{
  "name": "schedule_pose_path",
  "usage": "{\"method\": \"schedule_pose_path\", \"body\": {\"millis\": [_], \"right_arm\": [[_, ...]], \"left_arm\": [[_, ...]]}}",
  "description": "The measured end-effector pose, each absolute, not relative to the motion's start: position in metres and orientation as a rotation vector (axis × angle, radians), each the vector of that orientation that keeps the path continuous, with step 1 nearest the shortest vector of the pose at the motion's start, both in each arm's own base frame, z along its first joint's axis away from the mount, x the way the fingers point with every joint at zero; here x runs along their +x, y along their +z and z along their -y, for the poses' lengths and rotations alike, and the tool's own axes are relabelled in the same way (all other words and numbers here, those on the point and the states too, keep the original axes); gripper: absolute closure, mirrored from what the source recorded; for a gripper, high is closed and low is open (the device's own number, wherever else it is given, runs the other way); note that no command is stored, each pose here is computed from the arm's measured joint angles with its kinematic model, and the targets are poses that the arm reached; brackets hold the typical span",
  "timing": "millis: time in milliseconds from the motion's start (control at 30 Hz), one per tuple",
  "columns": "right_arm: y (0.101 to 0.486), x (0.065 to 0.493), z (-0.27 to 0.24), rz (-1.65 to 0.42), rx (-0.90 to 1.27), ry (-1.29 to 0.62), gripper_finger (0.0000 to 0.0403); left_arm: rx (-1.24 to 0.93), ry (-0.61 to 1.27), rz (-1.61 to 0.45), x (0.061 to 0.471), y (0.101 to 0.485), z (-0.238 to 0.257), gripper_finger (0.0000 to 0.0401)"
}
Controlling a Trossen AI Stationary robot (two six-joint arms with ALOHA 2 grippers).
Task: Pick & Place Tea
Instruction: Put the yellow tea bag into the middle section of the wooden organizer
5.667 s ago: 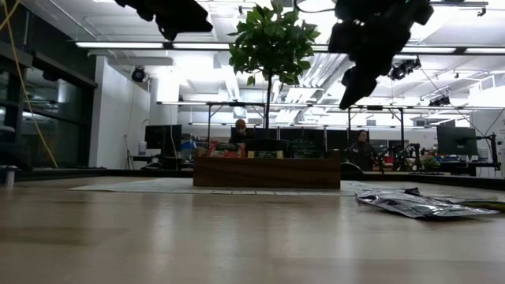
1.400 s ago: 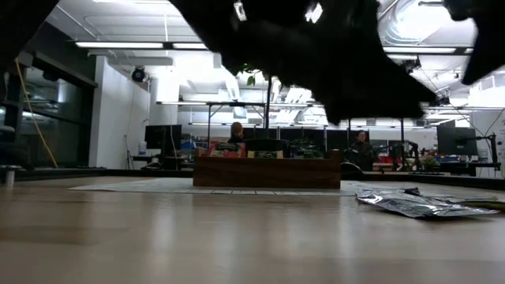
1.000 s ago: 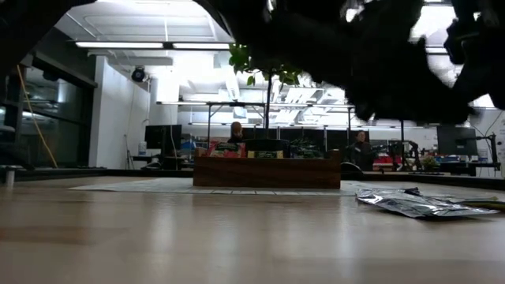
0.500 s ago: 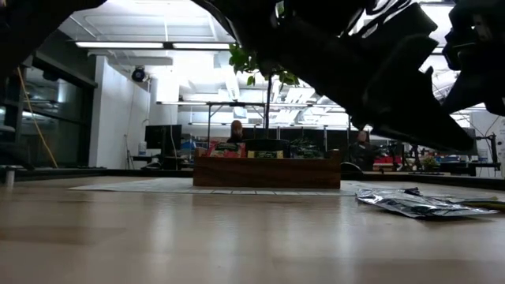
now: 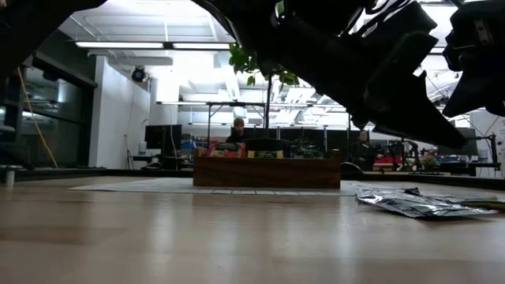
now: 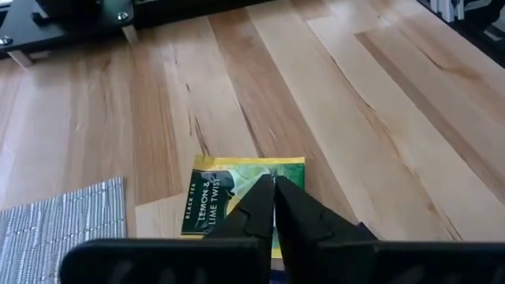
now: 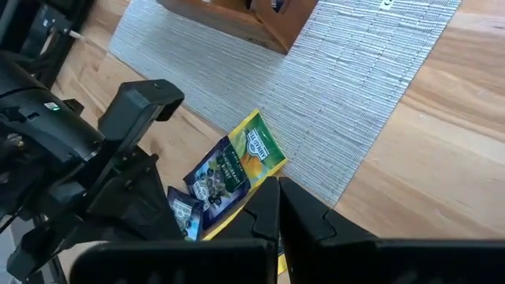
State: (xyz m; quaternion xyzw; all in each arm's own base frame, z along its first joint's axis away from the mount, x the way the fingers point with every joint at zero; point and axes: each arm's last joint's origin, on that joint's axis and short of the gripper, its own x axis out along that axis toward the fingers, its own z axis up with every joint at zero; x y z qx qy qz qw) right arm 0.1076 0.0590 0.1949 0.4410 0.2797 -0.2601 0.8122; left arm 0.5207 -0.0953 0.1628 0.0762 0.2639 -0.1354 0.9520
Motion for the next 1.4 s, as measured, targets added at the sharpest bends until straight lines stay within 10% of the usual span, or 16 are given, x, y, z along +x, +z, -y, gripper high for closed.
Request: {"method": "schedule_pose_path", "body": {"millis": [1400], "right_arm": [[0.194, 0.107, -0.058, -0.61, 0.904, -0.555, 0.0403]], "left_arm": [[-0.019, -0.186, -0.517, 0.529, 0.136, 0.099, 0.0401]]}}
